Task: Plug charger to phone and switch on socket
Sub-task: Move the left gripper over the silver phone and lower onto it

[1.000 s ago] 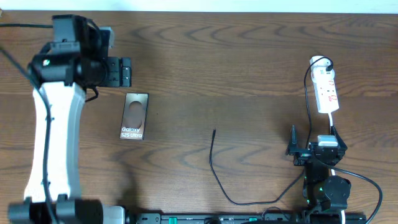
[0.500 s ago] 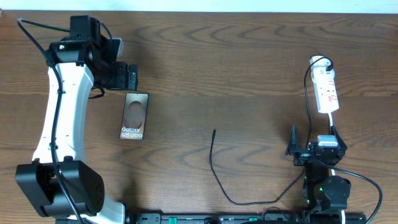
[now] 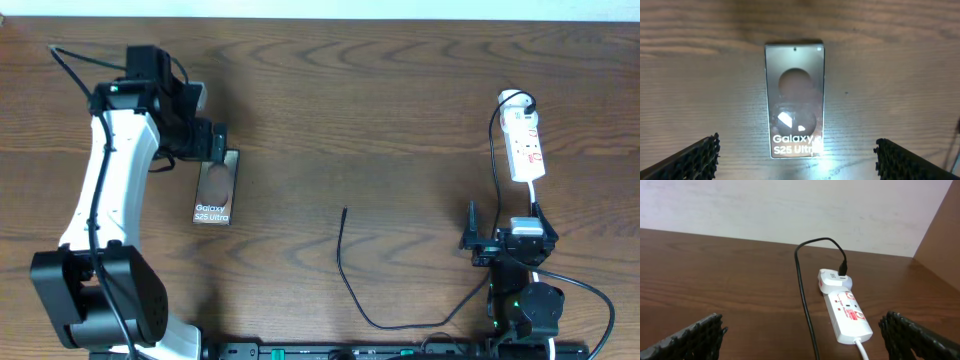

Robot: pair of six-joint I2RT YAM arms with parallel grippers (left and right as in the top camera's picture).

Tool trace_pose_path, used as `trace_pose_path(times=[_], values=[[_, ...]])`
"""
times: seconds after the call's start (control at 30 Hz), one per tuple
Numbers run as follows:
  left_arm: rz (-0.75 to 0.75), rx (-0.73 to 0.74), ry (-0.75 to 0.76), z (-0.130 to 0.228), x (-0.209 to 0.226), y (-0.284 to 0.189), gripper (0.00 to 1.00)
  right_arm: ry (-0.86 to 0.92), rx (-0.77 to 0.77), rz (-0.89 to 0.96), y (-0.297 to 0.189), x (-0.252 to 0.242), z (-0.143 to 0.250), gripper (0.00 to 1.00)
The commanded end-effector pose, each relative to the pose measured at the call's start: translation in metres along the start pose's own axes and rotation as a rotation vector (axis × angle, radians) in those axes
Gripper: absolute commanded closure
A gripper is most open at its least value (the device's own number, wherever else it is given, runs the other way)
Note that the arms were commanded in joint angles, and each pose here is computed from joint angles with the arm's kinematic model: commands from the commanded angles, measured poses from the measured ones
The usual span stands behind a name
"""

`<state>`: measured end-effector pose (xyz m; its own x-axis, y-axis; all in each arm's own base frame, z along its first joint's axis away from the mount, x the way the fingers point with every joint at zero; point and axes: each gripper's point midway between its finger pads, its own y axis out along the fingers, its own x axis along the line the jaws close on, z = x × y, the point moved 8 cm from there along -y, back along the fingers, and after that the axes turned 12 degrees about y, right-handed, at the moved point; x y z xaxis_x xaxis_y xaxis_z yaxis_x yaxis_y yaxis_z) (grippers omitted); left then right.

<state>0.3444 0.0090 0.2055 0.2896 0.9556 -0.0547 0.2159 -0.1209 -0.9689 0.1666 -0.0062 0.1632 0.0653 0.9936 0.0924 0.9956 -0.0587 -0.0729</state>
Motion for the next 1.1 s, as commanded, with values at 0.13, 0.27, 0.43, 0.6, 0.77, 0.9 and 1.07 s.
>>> trace_pose_path(times=[0.13, 0.27, 0.43, 0.6, 0.77, 0.9, 1.07], values=[[0.026, 0.047, 0.008, 0.019, -0.001, 0.035, 0.02, 0.011, 0.000, -0.006, 0.000, 0.001, 0.000, 0.01], [0.027, 0.051, 0.008, 0.025, -0.001, 0.048, 0.02, 0.011, 0.000, -0.006, 0.000, 0.001, 0.000, 0.01], [0.037, 0.077, 0.004, 0.029, -0.001, 0.058, 0.02, 0.011, 0.000, -0.006, 0.000, 0.001, 0.000, 0.01], [0.052, 0.118, 0.009, 0.029, -0.003, 0.073, 0.02, 0.011, 0.000, -0.006, 0.000, 0.001, 0.000, 0.01], [0.038, 0.168, 0.040, 0.028, -0.009, 0.093, 0.02, 0.011, 0.000, -0.006, 0.000, 0.001, 0.000, 0.01], [0.014, 0.159, 0.054, 0.024, -0.008, 0.101, 0.02, 0.011, 0.000, -0.006, 0.000, 0.001, 0.000, 0.01], [0.001, 0.130, 0.014, 0.019, -0.006, 0.102, 0.02, 0.011, 0.000, -0.006, 0.000, 0.001, 0.000, 0.01]])
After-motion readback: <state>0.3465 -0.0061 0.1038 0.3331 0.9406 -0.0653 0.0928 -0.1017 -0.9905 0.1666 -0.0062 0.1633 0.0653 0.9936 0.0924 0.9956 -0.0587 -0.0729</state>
